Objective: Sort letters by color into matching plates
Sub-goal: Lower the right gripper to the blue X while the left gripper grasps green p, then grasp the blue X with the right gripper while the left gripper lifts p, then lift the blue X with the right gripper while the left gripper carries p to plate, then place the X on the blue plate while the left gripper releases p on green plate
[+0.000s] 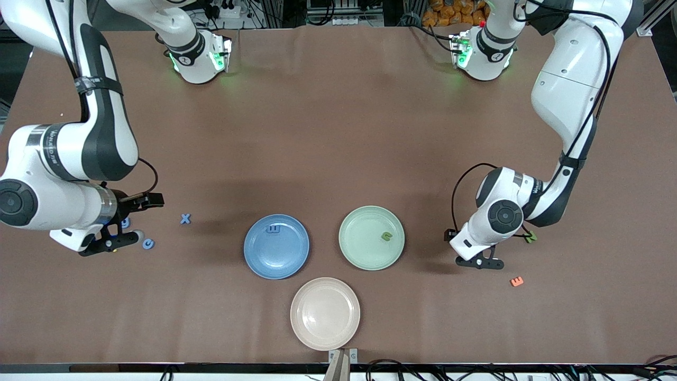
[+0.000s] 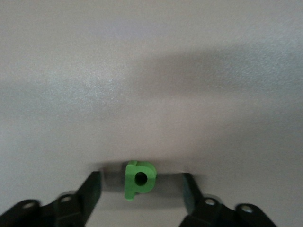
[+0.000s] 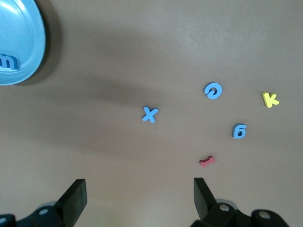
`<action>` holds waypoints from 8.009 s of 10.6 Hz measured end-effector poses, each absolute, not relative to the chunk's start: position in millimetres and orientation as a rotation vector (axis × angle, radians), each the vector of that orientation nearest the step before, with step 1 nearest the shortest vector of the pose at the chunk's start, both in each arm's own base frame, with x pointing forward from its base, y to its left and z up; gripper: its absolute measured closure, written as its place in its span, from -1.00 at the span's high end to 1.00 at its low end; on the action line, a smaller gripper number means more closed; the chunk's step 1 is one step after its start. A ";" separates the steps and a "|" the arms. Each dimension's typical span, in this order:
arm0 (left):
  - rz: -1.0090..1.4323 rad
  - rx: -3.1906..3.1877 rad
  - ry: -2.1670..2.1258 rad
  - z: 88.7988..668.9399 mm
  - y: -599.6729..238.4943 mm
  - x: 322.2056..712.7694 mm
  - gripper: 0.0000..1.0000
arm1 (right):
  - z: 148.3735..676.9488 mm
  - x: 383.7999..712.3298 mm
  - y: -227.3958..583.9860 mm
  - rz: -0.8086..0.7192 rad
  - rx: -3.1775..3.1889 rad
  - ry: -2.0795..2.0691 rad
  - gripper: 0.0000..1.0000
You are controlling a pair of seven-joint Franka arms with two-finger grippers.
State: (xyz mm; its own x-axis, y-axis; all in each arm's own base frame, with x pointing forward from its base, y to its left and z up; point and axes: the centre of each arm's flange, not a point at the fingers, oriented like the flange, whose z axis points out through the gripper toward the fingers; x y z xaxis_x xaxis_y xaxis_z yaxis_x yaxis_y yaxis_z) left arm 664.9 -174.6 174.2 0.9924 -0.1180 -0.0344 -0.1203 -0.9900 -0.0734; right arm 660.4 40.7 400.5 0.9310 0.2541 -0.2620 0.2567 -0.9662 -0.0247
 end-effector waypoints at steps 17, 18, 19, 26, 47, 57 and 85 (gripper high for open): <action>-0.083 -3.162 -0.191 228.3 -236.3 675.2 -0.44 | 361.7 638.1 12.7 -0.255 3.114 0.354 1.00; -0.083 -3.164 -0.215 229.0 -243.2 673.0 -0.44 | 347.8 626.0 6.9 -0.243 3.123 0.342 1.00; -0.082 -3.168 -0.242 230.0 -253.8 669.4 -0.44 | 336.0 615.0 6.0 -0.222 3.127 0.341 1.00; -0.132 -3.189 -0.316 242.1 -295.6 661.1 -0.44 | 235.4 561.0 20.0 -0.038 3.124 0.333 1.00; -0.238 -3.262 -0.400 246.4 -301.5 668.8 -0.44 | 169.3 571.8 32.8 0.057 3.121 0.290 0.46; -0.246 -3.353 -0.445 223.9 -391.8 625.9 -0.44 | 174.1 576.0 26.4 0.068 3.122 0.272 -0.18; -0.182 -3.218 -0.164 225.3 -315.3 658.8 1.00 | 258.0 646.8 296.2 0.027 3.149 0.317 -0.32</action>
